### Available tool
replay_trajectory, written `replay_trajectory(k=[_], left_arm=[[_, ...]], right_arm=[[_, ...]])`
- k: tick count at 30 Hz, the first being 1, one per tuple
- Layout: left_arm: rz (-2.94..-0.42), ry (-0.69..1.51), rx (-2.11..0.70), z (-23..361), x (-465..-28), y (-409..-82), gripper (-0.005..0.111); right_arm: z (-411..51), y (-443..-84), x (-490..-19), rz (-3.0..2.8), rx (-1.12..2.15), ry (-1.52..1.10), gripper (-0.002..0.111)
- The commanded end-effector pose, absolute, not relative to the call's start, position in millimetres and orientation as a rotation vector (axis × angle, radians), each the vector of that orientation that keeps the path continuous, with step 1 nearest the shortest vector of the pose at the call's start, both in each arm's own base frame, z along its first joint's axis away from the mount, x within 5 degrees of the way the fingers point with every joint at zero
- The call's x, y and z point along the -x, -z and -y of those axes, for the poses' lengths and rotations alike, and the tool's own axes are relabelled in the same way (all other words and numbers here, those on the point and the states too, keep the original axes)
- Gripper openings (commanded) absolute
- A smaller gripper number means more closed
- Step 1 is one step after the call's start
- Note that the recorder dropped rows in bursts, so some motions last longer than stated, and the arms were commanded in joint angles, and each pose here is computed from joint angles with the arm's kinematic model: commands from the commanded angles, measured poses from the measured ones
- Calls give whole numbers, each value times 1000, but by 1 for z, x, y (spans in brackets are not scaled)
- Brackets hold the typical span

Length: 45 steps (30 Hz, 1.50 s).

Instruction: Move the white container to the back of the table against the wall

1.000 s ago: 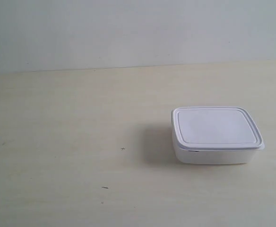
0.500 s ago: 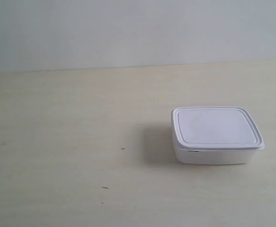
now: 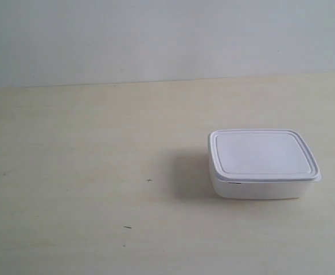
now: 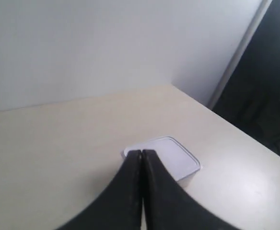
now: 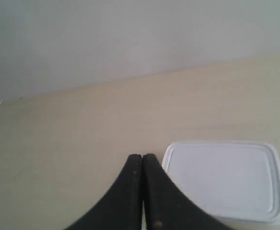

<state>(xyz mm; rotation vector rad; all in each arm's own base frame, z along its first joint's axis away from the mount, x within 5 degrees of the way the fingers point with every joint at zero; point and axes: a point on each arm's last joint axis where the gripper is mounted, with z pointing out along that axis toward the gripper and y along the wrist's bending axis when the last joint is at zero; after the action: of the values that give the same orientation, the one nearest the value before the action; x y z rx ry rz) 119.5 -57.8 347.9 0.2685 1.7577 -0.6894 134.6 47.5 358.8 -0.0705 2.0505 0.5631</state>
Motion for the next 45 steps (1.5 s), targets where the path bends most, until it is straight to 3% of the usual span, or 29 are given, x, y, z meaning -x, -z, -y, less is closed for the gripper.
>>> replay_trajectory(k=[1, 12, 18, 26, 36, 45], left_arm=[[-1837, 766, -389, 74, -139, -338, 0], [-1940, 878, -528, 115, -182, -319, 0], [-2002, 769, -639, 158, -186, -303, 0], [-2109, 740, -746, 229, -191, -259, 0], [-2321, 721, -731, 281, -235, -196, 0], [-2390, 755, -706, 319, -265, -161, 0]], right_arm=[[-58, -371, -150, -2208, 201, -609, 0], [-60, -361, -170, -2279, 227, -589, 0], [-61, -353, -174, -2349, 271, -573, 0], [-66, -302, -214, -2640, 274, -564, 0], [-60, -238, -251, -2950, 158, -401, 0], [-49, -196, -269, -3089, 27, -175, 0]])
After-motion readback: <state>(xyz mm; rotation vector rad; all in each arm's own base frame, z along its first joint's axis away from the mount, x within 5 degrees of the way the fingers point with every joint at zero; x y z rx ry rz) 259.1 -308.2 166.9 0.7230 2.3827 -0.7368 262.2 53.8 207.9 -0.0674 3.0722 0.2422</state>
